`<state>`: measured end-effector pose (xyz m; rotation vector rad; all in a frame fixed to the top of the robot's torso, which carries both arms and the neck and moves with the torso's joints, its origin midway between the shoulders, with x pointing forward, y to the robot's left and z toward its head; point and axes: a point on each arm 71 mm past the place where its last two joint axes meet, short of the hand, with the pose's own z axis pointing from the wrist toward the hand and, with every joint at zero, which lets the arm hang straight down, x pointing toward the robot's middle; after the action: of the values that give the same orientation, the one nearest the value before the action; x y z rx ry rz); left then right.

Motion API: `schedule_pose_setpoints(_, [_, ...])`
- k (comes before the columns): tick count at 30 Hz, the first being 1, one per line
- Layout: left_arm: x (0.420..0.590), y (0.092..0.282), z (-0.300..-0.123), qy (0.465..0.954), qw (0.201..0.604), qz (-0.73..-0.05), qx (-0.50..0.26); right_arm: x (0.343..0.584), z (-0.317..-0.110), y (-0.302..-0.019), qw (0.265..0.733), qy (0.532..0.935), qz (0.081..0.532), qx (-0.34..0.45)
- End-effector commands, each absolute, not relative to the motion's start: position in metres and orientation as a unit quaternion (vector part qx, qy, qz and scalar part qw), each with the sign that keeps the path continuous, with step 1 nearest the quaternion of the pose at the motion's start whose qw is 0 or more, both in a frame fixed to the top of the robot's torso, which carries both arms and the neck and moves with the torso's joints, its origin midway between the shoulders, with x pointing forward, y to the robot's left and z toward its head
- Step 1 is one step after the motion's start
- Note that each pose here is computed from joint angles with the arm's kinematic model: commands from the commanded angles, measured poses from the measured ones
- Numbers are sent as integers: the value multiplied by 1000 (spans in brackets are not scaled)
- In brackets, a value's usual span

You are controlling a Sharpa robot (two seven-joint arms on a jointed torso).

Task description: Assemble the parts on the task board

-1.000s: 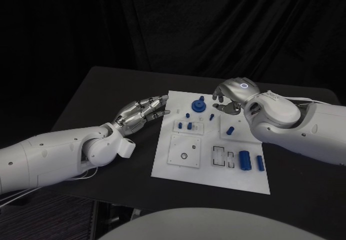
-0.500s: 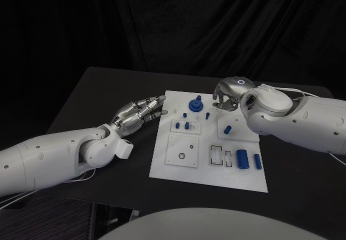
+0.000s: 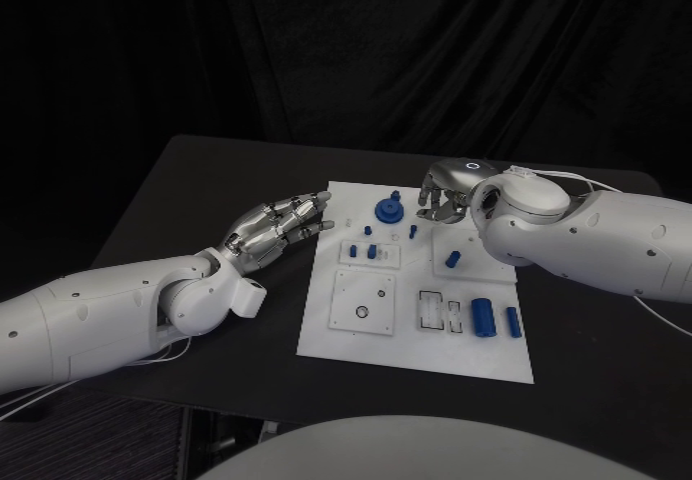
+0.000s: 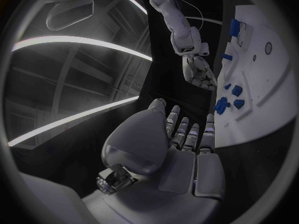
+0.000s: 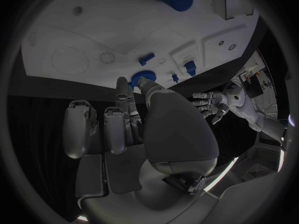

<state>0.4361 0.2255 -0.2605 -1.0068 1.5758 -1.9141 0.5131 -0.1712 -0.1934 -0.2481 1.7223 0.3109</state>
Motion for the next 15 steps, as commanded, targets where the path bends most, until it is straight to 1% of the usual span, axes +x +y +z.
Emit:
schedule_pose_setpoints(1, [436, 224, -260, 569, 225, -701, -366, 513, -197, -169, 619, 765, 148, -96])
schedule_pose_setpoints(15, [436, 222, -261, 571, 222, -701, -365, 517, -211, -163, 601, 782, 135, -92])
